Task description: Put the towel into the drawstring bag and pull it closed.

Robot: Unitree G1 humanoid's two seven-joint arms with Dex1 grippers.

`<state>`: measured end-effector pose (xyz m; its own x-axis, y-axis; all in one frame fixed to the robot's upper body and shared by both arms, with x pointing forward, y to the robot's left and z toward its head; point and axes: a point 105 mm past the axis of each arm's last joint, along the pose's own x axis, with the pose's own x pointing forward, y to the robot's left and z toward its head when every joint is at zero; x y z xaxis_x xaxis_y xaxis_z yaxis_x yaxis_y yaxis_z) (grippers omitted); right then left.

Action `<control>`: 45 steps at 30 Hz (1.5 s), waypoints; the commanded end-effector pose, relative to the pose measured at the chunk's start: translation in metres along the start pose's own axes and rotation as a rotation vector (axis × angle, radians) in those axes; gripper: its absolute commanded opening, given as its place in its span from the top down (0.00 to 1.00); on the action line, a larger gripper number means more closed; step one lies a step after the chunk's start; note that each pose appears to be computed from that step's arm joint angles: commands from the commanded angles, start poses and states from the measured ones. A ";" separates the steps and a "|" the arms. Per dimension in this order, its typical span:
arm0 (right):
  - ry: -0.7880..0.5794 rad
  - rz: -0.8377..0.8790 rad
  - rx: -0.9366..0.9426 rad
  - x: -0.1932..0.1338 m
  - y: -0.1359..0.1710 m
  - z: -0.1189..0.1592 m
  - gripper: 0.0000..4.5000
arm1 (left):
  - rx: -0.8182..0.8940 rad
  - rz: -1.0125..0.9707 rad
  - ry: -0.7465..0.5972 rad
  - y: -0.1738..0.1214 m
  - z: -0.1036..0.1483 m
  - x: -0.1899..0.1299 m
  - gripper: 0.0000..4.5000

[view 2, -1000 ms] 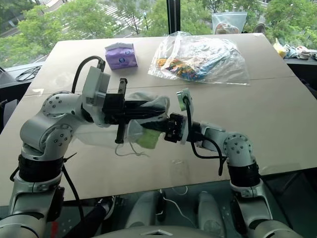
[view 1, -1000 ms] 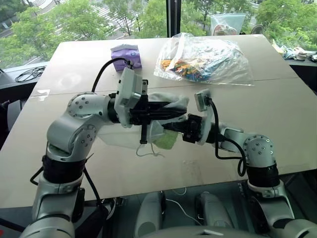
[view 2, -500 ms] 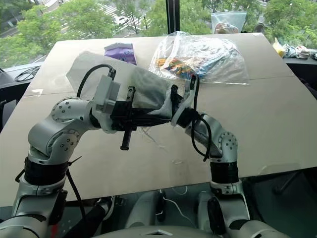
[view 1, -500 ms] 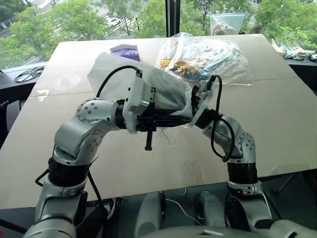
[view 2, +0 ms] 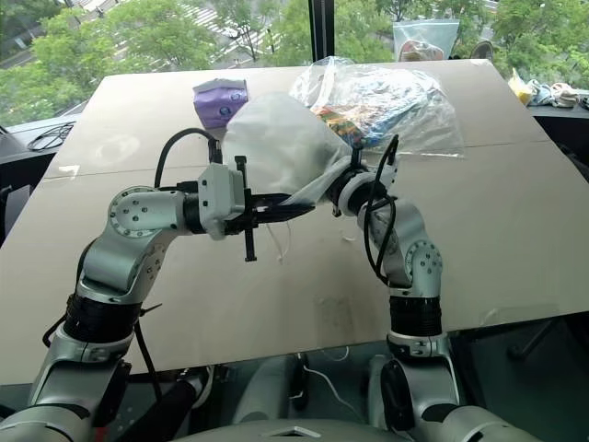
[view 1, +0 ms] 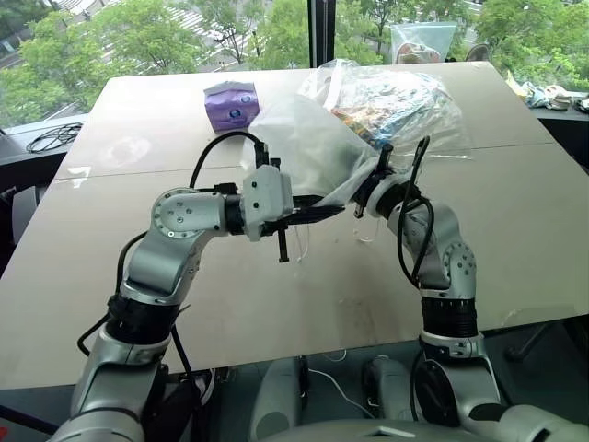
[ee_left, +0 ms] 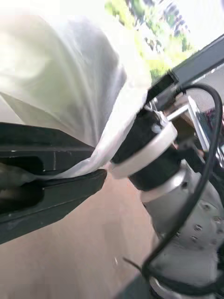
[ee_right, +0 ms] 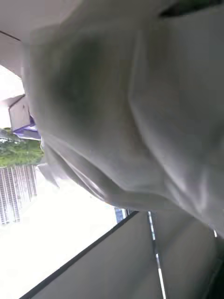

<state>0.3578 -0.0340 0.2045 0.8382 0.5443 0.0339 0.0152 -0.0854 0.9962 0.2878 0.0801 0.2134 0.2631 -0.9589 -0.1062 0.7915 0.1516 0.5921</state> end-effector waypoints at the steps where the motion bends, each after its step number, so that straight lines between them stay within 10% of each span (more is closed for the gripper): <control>1: -0.121 0.036 0.064 0.003 0.022 0.016 0.60 | 0.101 0.145 0.019 0.017 -0.001 -0.001 1.00; 7: -0.070 -0.046 -0.131 0.006 0.011 0.009 0.01 | 0.092 0.469 0.061 0.067 -0.017 -0.011 1.00; 33: 0.410 0.212 -1.413 -0.038 0.005 -0.038 0.01 | -0.143 0.653 -0.085 0.111 -0.004 -0.012 1.00; 45: 0.414 0.345 -1.483 -0.035 0.010 -0.060 0.01 | -0.158 0.600 -0.095 0.102 0.002 -0.007 1.00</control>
<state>0.3059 -0.0055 0.2012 0.5205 0.8534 -0.0287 -0.8398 0.5177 0.1634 0.3755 0.1059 0.2585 0.6757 -0.6976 0.2383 0.6066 0.7098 0.3581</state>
